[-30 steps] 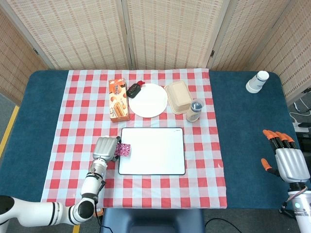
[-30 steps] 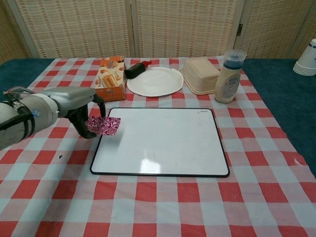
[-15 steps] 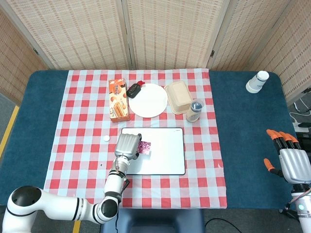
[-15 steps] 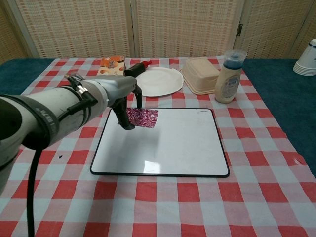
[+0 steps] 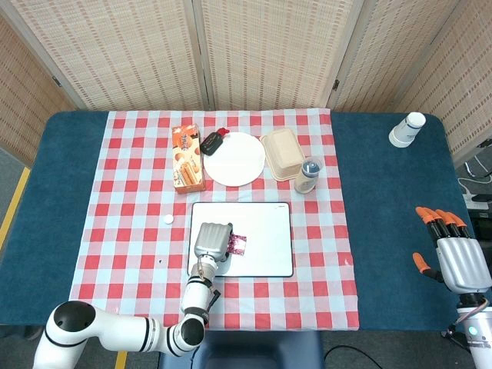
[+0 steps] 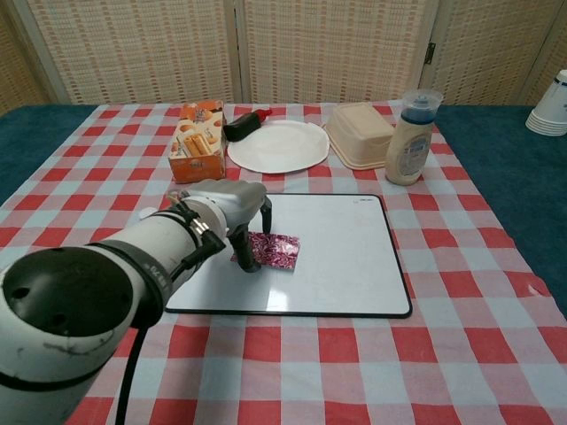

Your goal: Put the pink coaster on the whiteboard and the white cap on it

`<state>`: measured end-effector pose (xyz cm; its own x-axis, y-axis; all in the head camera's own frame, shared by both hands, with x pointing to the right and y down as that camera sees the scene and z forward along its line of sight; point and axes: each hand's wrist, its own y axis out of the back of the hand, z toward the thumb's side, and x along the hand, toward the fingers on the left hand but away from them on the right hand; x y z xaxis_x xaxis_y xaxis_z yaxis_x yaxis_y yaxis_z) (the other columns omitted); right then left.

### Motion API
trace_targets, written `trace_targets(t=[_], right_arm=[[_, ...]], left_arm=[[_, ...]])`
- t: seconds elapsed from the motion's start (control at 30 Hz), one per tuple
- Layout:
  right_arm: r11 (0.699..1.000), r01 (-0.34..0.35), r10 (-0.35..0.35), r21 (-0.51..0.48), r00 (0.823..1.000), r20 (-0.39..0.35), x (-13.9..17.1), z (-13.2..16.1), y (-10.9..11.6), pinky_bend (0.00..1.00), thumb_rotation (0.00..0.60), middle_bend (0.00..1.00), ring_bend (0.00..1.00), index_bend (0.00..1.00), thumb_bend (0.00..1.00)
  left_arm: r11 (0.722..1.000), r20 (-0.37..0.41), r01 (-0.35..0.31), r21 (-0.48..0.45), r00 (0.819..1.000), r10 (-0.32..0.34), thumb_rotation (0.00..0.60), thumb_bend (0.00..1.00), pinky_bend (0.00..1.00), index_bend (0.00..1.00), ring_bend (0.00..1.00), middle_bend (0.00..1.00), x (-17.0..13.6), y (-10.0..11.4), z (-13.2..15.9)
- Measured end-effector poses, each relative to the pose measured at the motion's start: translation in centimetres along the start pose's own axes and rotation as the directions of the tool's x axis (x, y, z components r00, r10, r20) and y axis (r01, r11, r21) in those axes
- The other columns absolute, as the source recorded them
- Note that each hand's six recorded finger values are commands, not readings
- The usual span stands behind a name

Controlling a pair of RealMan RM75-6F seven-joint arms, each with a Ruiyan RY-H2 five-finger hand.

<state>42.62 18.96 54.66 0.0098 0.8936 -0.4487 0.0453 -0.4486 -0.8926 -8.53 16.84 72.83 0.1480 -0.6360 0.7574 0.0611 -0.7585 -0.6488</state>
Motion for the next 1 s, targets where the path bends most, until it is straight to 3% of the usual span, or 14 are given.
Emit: trace_targets(t=[0.2,0.47,0.8,1.0], right_arm=[[1.000,0.004,-0.004,-0.004,1.000,0.006,0.0,-0.2,0.2,0.14,0.600,0.12,0.00,0.09,0.30],[1.000,0.004,-0.004,-0.011,1.000,0.005,0.0,-0.3,0.3,0.14,0.600,0.12,0.00,0.09,0.29],[1.000,0.000,0.000,-0.009,1.000,0.007,-0.1,-0.3,0.2,0.14,0.600,0.13,0.00,0.09,0.30],[1.000,-0.001,0.001,-0.006,1.000,0.011,-0.2,-0.4,0.1,0.14,0.600,0.13,0.00,0.09,0.30]], left_arm=[[1.000,0.010,-0.003,-0.010,1.000,0.003,0.600,0.26,1.00,0.37,1.00,1.00,0.1,0.0,0.5],[0.999,-0.007,-0.033,-0.005,0.999,0.033,0.600,0.26,1.00,0.35,1.00,1.00,0.8,1.6,0.4],[1.000,0.009,-0.005,-0.010,1.000,0.005,0.600,0.22,1.00,0.17,1.00,0.98,0.7,1.4,0.2],[0.999,0.001,-0.046,-0.004,0.999,0.046,0.600,0.22,1.00,0.22,1.00,0.99,0.6,2.9,-0.5]])
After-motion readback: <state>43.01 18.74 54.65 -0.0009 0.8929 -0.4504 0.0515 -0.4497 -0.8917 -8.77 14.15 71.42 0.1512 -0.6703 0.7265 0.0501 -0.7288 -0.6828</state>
